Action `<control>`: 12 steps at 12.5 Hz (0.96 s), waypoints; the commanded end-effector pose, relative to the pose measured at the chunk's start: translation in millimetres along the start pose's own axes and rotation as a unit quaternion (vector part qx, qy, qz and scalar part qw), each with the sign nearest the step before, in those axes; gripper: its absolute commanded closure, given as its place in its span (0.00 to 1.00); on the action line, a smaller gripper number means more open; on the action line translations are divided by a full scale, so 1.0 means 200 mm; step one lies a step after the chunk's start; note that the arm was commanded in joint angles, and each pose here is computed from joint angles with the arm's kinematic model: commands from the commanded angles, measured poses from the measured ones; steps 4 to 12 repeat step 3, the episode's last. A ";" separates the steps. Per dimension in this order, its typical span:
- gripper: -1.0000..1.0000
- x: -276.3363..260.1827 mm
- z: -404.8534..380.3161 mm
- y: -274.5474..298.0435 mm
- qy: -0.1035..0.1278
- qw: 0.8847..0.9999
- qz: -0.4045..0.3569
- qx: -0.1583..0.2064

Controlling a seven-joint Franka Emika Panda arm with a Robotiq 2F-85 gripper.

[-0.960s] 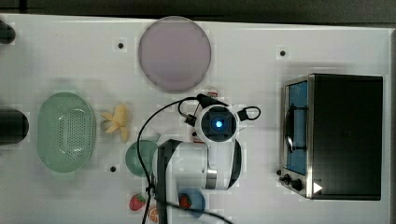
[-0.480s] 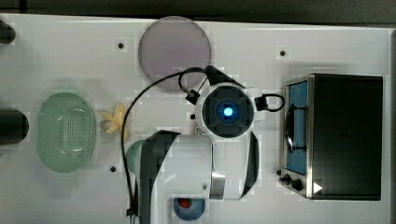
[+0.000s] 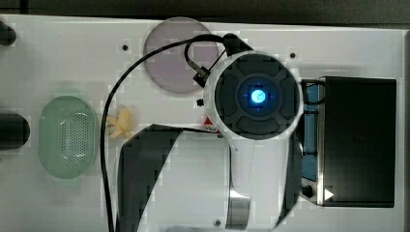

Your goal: Pick ketchup from plate and place it on table.

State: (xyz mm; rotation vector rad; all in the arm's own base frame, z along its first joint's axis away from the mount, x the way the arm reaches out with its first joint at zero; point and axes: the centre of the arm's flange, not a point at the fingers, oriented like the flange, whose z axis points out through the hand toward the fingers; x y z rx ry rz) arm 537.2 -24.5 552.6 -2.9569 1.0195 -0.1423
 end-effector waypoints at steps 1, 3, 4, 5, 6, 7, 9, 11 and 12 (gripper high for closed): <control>0.00 -0.01 -0.11 0.01 -0.029 0.998 0.051 -0.019; 0.00 -0.04 -0.18 0.03 -0.053 0.996 0.052 -0.038; 0.00 -0.04 -0.18 0.03 -0.053 0.996 0.052 -0.038; 0.00 -0.04 -0.18 0.03 -0.053 0.996 0.052 -0.038; 0.00 -0.04 -0.18 0.03 -0.053 0.996 0.052 -0.038; 0.00 -0.04 -0.18 0.03 -0.053 0.996 0.052 -0.038; 0.00 -0.04 -0.18 0.03 -0.053 0.996 0.052 -0.038; 0.00 -0.04 -0.18 0.03 -0.053 0.996 0.052 -0.038; 0.00 -0.04 -0.18 0.03 -0.053 0.996 0.052 -0.038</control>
